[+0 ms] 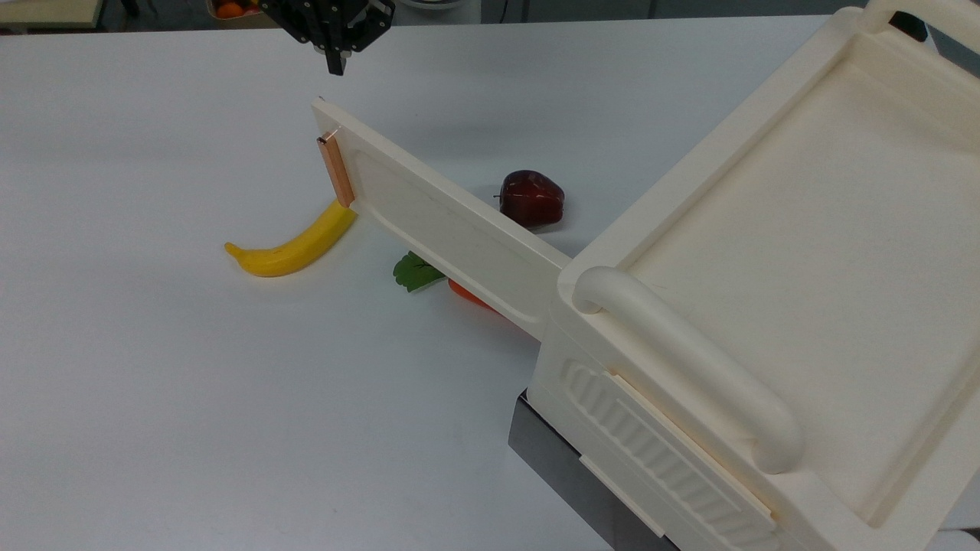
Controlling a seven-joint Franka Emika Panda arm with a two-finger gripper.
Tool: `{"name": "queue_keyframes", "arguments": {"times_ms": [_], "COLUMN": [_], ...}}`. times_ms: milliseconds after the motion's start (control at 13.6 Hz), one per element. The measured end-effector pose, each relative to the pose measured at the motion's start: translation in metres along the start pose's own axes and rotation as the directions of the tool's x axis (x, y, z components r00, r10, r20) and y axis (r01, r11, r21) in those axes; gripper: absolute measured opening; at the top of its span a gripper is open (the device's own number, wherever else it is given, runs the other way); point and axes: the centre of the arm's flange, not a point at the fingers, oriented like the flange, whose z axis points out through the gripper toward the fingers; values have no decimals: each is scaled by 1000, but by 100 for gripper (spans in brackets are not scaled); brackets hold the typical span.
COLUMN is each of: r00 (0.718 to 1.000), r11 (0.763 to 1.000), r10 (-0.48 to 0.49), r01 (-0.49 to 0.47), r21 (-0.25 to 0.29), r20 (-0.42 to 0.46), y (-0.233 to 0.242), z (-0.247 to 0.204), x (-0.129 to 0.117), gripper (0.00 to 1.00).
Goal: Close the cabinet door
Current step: 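Move the gripper down toward the outer edge of the open cream door, then push the door edge with the gripper, swinging it shut against the cabinet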
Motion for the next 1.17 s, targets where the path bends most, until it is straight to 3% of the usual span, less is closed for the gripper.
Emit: {"name": "queue_keyframes", "arguments": {"times_ms": [294,441,587,808,1028,1175], "r00": [994,967,901,754,653,606], "r11": [1000,999,988,936,876,844], "r10": [12,48,151,350,479,533], "r01": [-11,-42,-124,-253,-310,-326], "r21": [7,31,92,247,370,426], "r20": [-109,-250,-406,-556,-587,-590], "y": [4,6,7,3,-11,-18], "z": [-53,-96,-133,-154,-132,-107], "x": [6,13,21,40,72,94], "gripper": [1,1,1,1,1,1]}}
